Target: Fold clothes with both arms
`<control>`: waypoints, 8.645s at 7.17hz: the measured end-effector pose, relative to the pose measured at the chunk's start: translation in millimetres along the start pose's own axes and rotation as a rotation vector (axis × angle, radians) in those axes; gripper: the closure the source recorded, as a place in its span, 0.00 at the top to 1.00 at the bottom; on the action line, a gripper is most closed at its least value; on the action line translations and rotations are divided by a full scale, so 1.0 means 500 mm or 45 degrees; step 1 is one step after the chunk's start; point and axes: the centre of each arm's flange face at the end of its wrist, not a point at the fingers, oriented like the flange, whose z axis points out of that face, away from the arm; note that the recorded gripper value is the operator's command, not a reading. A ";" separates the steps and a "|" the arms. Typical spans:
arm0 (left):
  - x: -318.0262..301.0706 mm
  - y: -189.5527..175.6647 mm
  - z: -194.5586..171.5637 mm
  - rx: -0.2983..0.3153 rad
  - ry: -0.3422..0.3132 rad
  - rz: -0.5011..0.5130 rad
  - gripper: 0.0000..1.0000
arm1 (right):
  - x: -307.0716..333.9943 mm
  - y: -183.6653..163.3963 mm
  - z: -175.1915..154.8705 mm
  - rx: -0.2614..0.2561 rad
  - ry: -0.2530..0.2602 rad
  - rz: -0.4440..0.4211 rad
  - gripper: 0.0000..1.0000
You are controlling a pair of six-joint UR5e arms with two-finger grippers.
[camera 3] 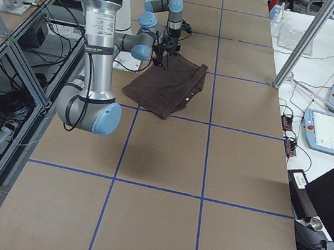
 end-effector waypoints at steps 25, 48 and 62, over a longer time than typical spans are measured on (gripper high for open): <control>0.355 -0.624 -0.043 0.525 0.307 0.253 1.00 | 0.006 -0.045 0.128 0.067 0.137 -0.049 1.00; 0.209 -0.492 -0.247 0.452 0.262 0.441 1.00 | -0.045 -0.157 0.338 -0.366 0.786 -0.602 1.00; 0.206 -0.493 -0.241 0.437 0.260 0.456 1.00 | -0.189 -0.521 0.430 -0.171 0.630 -0.516 1.00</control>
